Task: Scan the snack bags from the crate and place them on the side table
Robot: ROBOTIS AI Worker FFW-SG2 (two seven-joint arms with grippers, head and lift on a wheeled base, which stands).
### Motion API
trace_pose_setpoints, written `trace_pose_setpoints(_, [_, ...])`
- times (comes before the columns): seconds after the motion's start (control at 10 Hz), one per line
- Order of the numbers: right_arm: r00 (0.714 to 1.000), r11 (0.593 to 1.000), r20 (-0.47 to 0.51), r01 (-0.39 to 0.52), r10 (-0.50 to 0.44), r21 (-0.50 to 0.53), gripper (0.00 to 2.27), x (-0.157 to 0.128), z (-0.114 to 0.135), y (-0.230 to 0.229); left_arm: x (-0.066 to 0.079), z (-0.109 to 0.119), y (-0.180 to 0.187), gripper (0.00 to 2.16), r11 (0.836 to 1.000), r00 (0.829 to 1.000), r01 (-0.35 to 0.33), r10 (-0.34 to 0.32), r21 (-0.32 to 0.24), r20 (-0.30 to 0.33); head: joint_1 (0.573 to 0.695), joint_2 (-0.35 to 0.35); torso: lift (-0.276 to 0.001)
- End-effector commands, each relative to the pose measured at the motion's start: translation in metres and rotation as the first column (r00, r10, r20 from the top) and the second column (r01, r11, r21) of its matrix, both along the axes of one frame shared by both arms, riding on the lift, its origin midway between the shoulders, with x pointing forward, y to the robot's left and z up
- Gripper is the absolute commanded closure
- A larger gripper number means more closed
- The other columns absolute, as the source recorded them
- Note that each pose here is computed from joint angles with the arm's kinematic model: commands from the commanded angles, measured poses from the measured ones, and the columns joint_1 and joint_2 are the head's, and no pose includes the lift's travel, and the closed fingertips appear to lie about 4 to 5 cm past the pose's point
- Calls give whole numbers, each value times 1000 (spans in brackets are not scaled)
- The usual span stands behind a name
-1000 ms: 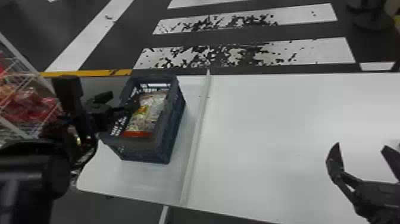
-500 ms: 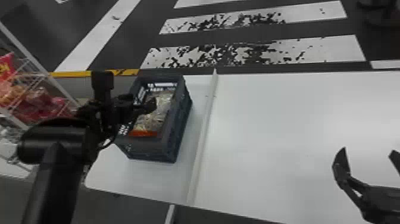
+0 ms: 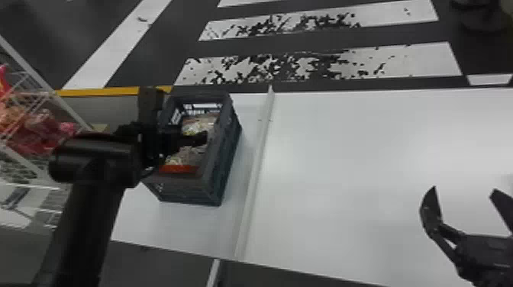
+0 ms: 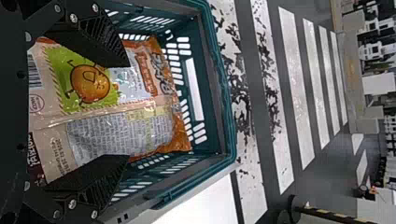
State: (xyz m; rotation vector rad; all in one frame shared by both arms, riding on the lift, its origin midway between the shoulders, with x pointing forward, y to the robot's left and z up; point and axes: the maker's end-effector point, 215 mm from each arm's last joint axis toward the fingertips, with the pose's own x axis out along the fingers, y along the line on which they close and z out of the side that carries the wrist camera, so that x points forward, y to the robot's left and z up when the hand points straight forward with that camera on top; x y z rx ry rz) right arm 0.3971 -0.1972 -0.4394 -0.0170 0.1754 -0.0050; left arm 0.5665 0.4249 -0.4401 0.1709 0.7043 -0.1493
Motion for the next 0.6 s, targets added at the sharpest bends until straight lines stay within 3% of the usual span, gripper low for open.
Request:
trace_pose_setpoints(0.0, [1000,1000,-3,-3,3,-2,80,2,-2,-1,-7,-17,7,211,1000,998,-15,15,2,-55,695,257,-81])
trace_pose_setpoints(0.4, [1000,1000,-10,-24,23,-8,80,11,-8,3,-18,-44,20,211,1000,991,-31,29,-8,-130,695,273,-81])
trace_pose_setpoints(0.5, [999,999,-11,-33,33,-4,80,14,-9,6,-29,-55,22,454,999,983,-39,35,-21,-181,695,277,-81])
